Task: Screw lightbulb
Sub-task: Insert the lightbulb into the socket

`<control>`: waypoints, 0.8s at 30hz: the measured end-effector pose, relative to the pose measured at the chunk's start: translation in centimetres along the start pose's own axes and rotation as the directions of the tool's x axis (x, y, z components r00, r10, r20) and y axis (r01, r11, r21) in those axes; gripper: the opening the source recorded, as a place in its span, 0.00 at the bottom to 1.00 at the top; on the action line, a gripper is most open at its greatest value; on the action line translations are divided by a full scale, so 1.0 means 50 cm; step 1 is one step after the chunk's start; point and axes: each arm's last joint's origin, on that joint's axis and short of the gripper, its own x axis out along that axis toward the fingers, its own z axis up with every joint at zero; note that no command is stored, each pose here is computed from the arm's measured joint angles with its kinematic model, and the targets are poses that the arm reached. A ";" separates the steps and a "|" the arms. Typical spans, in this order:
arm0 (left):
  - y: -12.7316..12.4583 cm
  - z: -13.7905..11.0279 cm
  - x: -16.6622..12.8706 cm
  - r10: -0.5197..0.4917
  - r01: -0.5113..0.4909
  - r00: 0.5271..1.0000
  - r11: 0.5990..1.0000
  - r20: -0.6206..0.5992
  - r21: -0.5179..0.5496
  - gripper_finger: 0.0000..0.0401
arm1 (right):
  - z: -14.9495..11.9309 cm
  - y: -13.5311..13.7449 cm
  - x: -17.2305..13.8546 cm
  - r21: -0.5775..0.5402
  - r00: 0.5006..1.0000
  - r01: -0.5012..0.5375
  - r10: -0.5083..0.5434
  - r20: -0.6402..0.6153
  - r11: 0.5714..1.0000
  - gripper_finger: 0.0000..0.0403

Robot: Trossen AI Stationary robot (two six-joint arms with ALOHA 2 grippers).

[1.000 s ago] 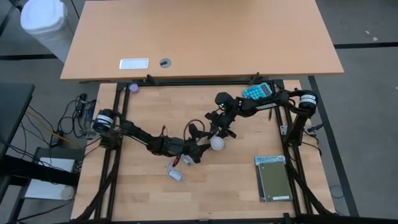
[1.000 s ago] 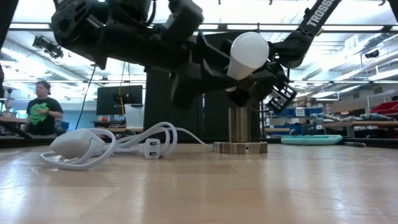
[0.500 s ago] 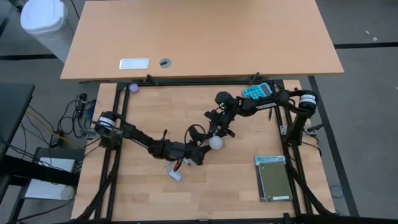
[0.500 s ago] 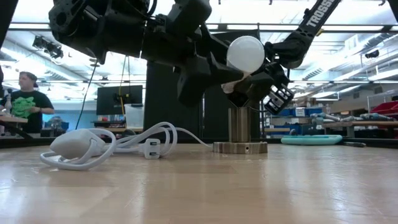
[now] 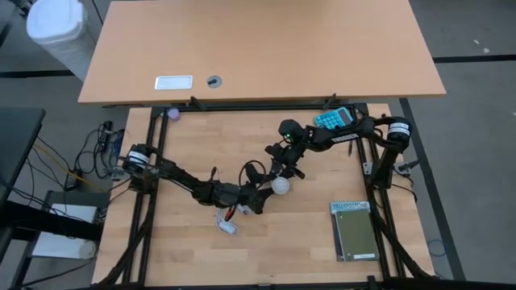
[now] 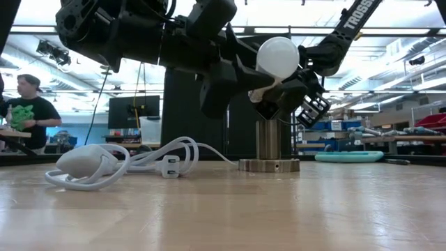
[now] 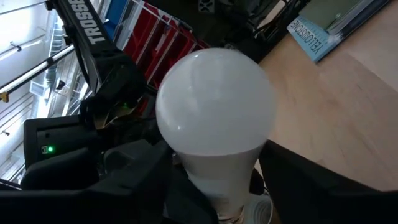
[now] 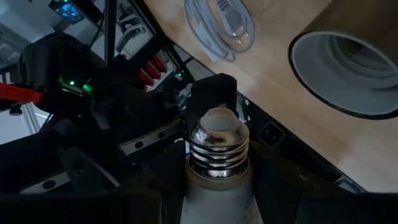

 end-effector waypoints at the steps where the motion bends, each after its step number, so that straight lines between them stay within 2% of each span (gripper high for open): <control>1: 0.000 0.000 0.000 0.000 0.000 1.000 1.000 0.000 0.000 0.58 | 0.000 0.000 0.000 -0.002 1.000 0.000 0.000 -0.001 1.000 0.39; 12: 0.008 -0.009 0.008 -0.005 0.006 1.000 1.000 0.014 -0.010 0.56 | -0.007 0.002 0.012 -0.045 1.000 0.001 -0.002 -0.016 0.999 0.44; 24: 0.013 -0.017 0.015 -0.015 0.015 1.000 0.999 0.016 -0.029 0.56 | -0.008 0.003 0.014 -0.036 1.000 -0.003 0.003 -0.005 0.999 0.40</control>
